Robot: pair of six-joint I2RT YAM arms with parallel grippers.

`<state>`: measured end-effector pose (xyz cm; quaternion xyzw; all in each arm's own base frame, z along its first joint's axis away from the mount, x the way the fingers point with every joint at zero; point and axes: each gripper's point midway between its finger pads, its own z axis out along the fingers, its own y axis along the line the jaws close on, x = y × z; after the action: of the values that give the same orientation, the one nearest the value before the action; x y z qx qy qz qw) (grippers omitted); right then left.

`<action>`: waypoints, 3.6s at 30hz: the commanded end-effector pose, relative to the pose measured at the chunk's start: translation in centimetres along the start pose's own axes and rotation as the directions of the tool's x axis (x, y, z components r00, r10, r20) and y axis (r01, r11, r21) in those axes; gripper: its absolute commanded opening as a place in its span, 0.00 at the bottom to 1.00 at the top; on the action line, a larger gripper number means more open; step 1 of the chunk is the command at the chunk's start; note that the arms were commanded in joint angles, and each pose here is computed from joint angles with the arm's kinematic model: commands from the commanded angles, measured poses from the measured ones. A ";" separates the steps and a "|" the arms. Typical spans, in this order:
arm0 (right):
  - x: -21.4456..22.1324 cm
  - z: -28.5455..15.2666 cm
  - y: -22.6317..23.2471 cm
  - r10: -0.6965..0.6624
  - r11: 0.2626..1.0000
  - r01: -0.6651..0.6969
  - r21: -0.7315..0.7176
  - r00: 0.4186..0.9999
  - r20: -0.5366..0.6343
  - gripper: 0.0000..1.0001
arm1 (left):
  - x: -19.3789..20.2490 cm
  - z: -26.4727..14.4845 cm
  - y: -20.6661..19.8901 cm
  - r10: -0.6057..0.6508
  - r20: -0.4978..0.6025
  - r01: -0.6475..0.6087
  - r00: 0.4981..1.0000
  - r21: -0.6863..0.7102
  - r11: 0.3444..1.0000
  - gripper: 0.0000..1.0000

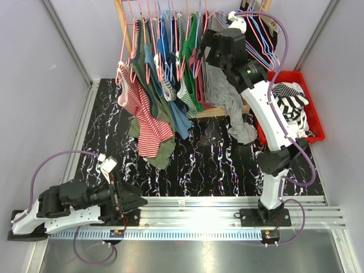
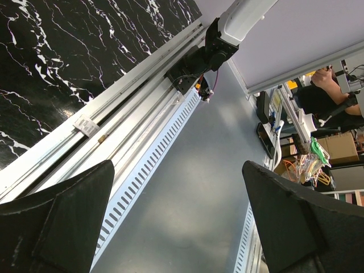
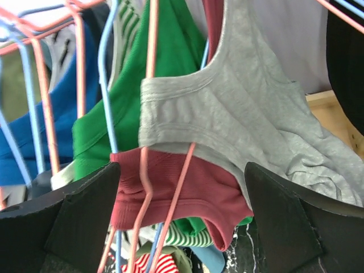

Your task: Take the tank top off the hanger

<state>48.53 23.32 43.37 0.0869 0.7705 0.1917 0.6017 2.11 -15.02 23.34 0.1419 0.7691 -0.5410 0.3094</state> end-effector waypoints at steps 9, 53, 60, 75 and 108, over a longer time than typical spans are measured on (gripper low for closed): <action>-1.7 -1.1 -4.1 -0.045 0.982 0.037 0.184 0.998 0.040 0.93 | -0.9 -1.6 -0.9 -0.029 0.077 0.021 0.997 0.099 0.995 0.99; -0.9 -3.8 -8.0 -0.452 0.883 0.467 0.052 0.874 -0.178 0.00 | -1.6 -1.4 -1.3 -0.014 0.085 0.007 0.996 0.082 0.997 0.99; -4.8 -6.0 -7.4 -0.432 0.897 0.433 0.092 0.901 -0.034 0.00 | -1.9 -1.4 -1.4 -0.006 0.090 -0.001 0.996 0.079 0.997 0.99; -8.1 -9.1 -7.4 -0.308 0.951 0.304 0.054 0.932 0.190 0.00 | -2.7 -1.5 -1.5 0.024 0.105 -0.030 0.994 0.054 0.998 0.99; 10.7 -42.1 -4.2 -0.176 0.684 -0.011 -0.729 0.968 -0.180 0.00 | -8.2 3.9 -4.8 0.333 0.134 -0.321 0.933 -0.105 0.941 0.99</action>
<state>8.57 12.28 43.83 -0.1393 0.6708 0.3845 0.6186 5.91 -18.40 28.20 0.2075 0.7601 -0.4575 0.4122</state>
